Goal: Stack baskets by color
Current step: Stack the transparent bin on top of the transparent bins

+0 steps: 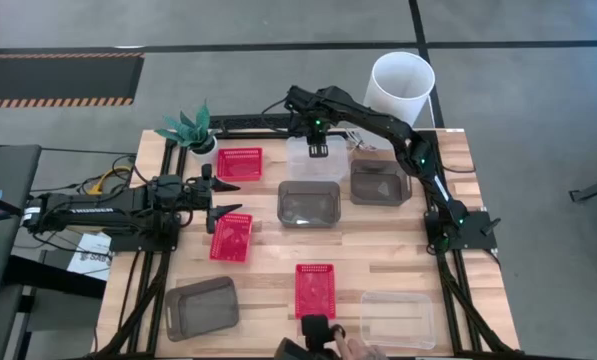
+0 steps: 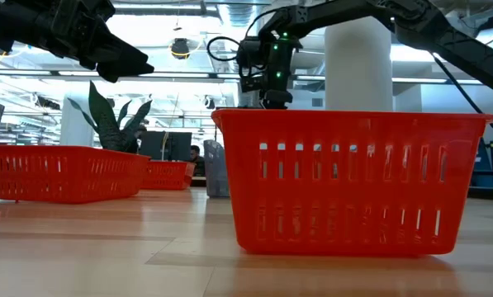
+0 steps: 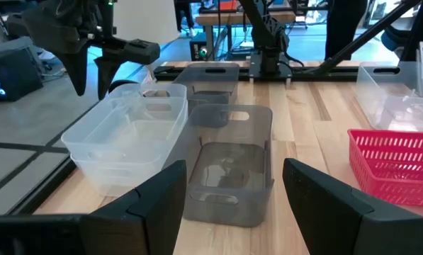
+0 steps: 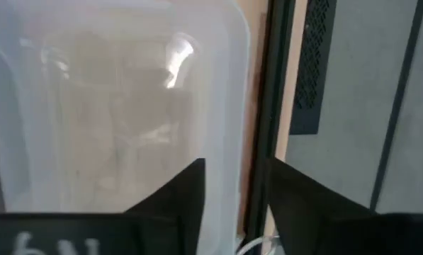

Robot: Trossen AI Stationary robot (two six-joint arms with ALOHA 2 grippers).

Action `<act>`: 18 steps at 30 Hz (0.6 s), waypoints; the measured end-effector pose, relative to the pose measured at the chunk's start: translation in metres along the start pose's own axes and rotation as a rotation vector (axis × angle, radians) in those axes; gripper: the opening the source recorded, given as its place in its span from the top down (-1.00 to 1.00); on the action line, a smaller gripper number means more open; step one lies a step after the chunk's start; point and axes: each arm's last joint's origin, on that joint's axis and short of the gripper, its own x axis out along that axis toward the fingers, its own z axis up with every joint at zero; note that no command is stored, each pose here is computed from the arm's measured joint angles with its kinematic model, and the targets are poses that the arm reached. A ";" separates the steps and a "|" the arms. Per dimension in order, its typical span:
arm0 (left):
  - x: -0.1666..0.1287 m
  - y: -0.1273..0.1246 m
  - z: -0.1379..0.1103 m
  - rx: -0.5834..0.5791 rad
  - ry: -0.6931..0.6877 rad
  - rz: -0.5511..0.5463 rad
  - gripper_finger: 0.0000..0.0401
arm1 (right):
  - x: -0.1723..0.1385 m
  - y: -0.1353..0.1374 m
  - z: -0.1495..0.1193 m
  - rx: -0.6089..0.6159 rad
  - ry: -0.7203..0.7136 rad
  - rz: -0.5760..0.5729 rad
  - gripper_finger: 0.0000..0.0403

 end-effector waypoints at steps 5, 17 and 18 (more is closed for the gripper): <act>0.000 0.000 0.001 0.005 -0.006 0.001 -0.12 | -0.043 0.005 -0.002 0.064 -0.076 -0.039 -0.06; 0.000 -0.001 0.002 0.014 -0.022 -0.037 -0.12 | -0.156 0.075 -0.027 0.296 -0.195 0.377 -0.08; 0.000 -0.001 0.002 0.014 -0.023 -0.048 -0.12 | -0.161 0.087 -0.027 0.306 -0.197 0.390 -0.07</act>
